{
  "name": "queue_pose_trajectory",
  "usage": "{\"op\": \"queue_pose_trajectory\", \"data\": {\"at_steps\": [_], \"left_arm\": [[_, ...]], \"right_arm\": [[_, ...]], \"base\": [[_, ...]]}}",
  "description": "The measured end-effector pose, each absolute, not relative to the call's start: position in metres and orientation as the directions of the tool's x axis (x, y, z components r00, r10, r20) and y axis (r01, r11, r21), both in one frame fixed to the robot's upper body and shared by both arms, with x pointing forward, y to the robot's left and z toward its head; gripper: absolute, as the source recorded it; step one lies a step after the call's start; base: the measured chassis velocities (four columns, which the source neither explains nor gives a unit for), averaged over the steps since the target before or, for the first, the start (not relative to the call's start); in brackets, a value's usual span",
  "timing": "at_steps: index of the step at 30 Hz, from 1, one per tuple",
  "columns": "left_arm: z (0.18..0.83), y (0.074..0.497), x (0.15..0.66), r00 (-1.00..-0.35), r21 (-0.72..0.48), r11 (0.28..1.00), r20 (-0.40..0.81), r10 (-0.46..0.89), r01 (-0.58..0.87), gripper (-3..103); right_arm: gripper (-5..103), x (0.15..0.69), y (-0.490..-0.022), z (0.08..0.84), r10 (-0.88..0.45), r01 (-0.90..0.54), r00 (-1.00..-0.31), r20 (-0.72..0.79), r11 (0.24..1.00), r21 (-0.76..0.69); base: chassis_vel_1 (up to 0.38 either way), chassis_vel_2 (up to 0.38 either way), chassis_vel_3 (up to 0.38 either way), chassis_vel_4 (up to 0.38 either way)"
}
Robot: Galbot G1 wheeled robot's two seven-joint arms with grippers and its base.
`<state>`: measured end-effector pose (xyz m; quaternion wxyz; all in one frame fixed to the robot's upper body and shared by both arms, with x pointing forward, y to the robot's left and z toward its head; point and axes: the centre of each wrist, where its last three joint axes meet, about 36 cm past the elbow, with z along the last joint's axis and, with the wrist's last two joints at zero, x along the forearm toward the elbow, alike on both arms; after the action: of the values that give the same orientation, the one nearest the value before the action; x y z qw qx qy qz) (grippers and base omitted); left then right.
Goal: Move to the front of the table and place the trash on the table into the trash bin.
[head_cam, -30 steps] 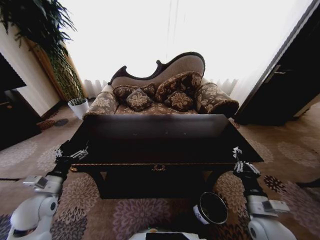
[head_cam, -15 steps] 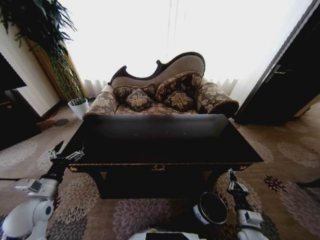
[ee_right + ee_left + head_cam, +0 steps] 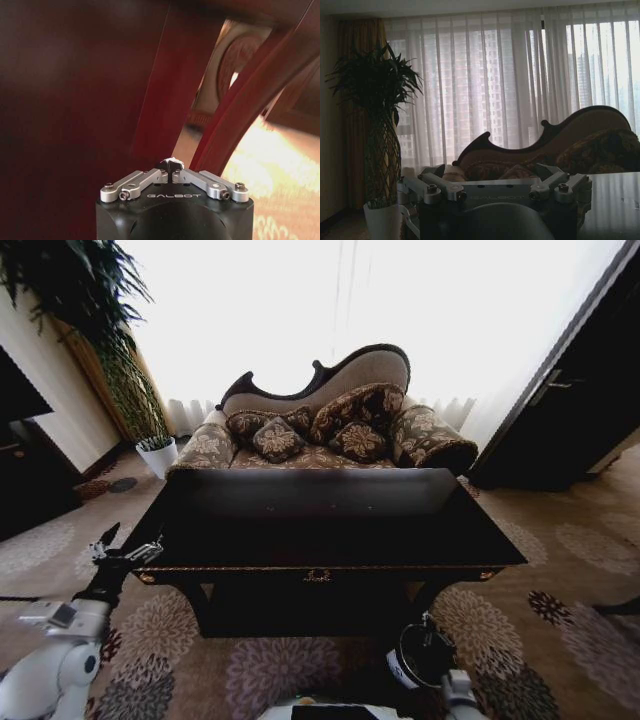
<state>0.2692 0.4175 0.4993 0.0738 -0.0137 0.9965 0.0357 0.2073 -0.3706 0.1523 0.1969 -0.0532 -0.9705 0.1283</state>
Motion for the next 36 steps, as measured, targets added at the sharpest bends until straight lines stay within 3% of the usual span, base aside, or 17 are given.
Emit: {"op": "queue_pose_trajectory", "data": {"at_steps": [11, 25, 26, 28, 30, 32, 36], "left_arm": [[0.520, 0.421, 0.259, -0.981, 0.087, 0.995, -0.192, -0.026, -0.043, 100], [0.529, 0.426, 0.248, -0.980, 0.109, 0.992, -0.195, -0.038, -0.061, 100], [0.529, 0.426, 0.247, -0.980, 0.110, 0.992, -0.194, -0.040, -0.062, 100], [0.529, 0.426, 0.247, -0.980, 0.110, 0.992, -0.193, -0.041, -0.063, 100], [0.528, 0.426, 0.247, -0.981, 0.108, 0.992, -0.189, -0.045, -0.066, 100], [0.527, 0.426, 0.247, -0.981, 0.106, 0.992, -0.188, -0.045, -0.066, 100], [0.525, 0.425, 0.247, -0.982, 0.104, 0.992, -0.185, -0.046, -0.066, 100]], "right_arm": [[0, 0.203, -0.394, 0.094, 0.163, -0.021, -0.823, 0.545, 0.949, -0.316], [2, 0.253, -0.465, 0.093, 0.272, -0.021, -0.748, 0.606, 0.902, -0.430], [7, 0.256, -0.470, 0.094, 0.282, -0.015, -0.739, 0.612, 0.901, -0.433], [7, 0.257, -0.471, 0.094, 0.286, -0.013, -0.733, 0.617, 0.901, -0.434], [28, 0.255, -0.466, 0.091, 0.281, -0.025, -0.712, 0.644, 0.906, -0.423], [39, 0.253, -0.463, 0.089, 0.277, -0.027, -0.710, 0.647, 0.908, -0.417], [50, 0.251, -0.459, 0.089, 0.268, -0.031, -0.712, 0.649, 0.911, -0.411]], "base": [[0.000, 0.000, 0.000, 0.000], [0.000, 0.000, 0.000, 0.000], [0.000, 0.000, 0.000, 0.000], [0.000, 0.000, 0.000, 0.000], [0.000, 0.000, 0.000, 0.000], [0.000, 0.000, 0.000, 0.000], [0.000, 0.000, 0.000, 0.000]]}}
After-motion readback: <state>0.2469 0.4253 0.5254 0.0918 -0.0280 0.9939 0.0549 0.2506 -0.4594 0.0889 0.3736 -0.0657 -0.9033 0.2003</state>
